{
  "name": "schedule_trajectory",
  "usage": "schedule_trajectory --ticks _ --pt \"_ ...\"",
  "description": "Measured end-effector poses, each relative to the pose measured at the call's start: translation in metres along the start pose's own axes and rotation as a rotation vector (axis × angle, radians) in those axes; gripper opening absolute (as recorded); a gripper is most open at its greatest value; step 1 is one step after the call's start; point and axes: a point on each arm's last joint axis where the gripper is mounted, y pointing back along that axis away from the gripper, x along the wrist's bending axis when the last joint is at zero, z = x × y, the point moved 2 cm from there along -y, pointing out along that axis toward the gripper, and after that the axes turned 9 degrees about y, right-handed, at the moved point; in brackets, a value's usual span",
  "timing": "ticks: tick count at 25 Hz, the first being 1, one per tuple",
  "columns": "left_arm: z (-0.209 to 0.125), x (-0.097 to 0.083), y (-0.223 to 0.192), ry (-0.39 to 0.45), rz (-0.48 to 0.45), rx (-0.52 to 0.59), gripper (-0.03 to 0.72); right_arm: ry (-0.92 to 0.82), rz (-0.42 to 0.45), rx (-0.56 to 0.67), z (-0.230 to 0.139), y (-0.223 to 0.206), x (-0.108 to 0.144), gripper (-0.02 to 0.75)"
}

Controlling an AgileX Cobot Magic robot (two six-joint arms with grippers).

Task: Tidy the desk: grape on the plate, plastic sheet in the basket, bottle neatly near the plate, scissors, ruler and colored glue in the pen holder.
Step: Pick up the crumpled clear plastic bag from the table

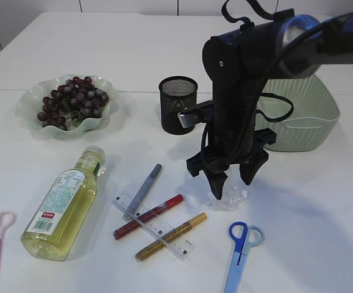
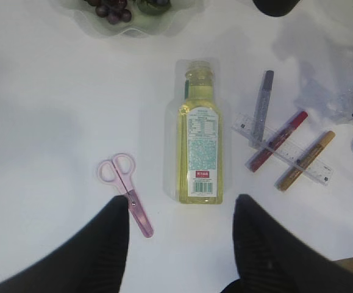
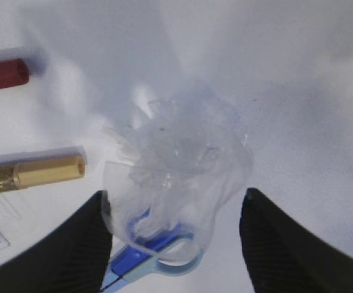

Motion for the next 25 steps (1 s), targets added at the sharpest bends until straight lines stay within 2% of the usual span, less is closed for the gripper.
schedule_trajectory --ticks 20,23,25 --pt "0.0 0.0 0.0 0.0 0.0 0.0 0.404 -0.002 -0.005 -0.062 0.007 0.0007 -0.0006 0.508" --pt "0.0 0.0 0.0 0.0 0.0 0.0 0.404 -0.002 -0.005 -0.067 0.0075 0.0007 -0.0006 0.461" --pt "0.0 0.0 0.0 0.0 0.0 0.0 0.404 -0.002 -0.006 -0.073 0.0083 0.0008 -0.0007 0.403"
